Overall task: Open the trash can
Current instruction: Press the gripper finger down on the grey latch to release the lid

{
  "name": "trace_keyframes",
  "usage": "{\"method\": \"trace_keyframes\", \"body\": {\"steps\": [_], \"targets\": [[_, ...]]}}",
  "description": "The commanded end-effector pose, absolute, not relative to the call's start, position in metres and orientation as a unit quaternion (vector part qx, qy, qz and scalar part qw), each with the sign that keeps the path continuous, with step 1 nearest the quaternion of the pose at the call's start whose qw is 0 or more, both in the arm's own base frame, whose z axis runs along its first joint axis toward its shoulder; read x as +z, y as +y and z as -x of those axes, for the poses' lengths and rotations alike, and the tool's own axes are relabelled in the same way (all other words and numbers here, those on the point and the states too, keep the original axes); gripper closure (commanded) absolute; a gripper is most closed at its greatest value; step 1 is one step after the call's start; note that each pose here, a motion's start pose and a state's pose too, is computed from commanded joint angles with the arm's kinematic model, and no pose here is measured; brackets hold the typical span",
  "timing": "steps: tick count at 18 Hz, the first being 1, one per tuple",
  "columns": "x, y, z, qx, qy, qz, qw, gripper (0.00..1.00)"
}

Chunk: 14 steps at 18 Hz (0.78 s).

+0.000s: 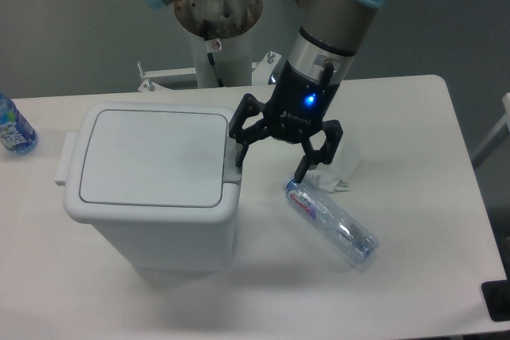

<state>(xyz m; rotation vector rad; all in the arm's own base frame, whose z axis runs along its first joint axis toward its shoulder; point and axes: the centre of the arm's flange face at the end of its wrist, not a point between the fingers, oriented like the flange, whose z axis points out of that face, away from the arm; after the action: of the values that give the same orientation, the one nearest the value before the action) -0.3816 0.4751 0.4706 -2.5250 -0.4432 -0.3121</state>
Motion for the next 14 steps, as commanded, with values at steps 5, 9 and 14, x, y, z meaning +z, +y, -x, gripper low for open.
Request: {"method": "trace_keyframes", "body": {"steps": [5,9,14], "targets": [[0.4687,0.4749,0.3815,-0.115,-0.164,0.940,0.275,0.00],[0.4680,0.4748,0.3813,-0.116,-0.165,0.940,0.275,0.00],[0.4671,0.4756,0.3810,-0.117,-0.164,0.940,0.274,0.00]]}}
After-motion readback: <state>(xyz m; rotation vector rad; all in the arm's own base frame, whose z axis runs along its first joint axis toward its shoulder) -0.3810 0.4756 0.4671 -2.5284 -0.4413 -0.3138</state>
